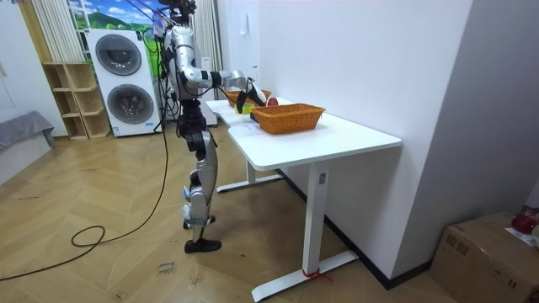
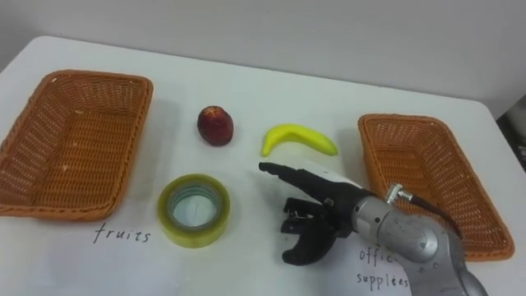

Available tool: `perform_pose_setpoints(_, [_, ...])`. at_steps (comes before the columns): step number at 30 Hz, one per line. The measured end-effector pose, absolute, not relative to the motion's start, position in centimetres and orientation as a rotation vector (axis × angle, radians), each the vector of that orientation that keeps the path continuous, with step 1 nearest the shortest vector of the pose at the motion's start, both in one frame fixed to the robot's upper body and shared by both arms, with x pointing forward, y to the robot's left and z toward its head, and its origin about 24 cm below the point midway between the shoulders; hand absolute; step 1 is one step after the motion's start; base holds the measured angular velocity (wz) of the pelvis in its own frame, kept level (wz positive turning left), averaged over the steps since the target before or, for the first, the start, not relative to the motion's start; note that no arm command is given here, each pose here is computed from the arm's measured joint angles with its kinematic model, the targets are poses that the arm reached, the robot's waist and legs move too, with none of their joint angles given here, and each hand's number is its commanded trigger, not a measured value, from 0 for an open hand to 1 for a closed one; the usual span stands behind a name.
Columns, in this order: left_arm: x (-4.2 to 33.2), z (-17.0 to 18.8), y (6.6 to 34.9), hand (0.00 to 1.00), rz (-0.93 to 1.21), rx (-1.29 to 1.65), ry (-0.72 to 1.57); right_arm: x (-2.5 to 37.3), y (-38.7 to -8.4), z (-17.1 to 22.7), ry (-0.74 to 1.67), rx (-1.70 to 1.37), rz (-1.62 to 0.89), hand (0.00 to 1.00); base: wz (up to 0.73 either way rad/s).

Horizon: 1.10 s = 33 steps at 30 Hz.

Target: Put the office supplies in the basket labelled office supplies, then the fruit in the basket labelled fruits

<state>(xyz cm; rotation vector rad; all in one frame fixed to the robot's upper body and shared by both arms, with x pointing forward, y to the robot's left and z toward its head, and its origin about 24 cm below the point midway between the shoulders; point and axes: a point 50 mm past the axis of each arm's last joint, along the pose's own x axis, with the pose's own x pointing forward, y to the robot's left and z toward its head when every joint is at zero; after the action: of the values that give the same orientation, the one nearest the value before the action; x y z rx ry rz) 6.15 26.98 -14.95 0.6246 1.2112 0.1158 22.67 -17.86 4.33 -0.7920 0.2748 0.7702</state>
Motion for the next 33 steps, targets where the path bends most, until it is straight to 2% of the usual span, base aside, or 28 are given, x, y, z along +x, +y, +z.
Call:
perform_pose_setpoints(16, [6.38, -14.76, 27.19, 0.00, 0.143, 0.611, 1.198, 22.52, -18.48, 3.81, 0.370, -0.944, 0.772, 0.00, 0.00])
perform_pose_setpoints(33, [6.13, -14.71, 27.57, 0.00, 0.163, 0.619, 1.222, 22.45, -18.81, 3.77, 0.422, -0.968, 0.776, 0.00, 0.00])
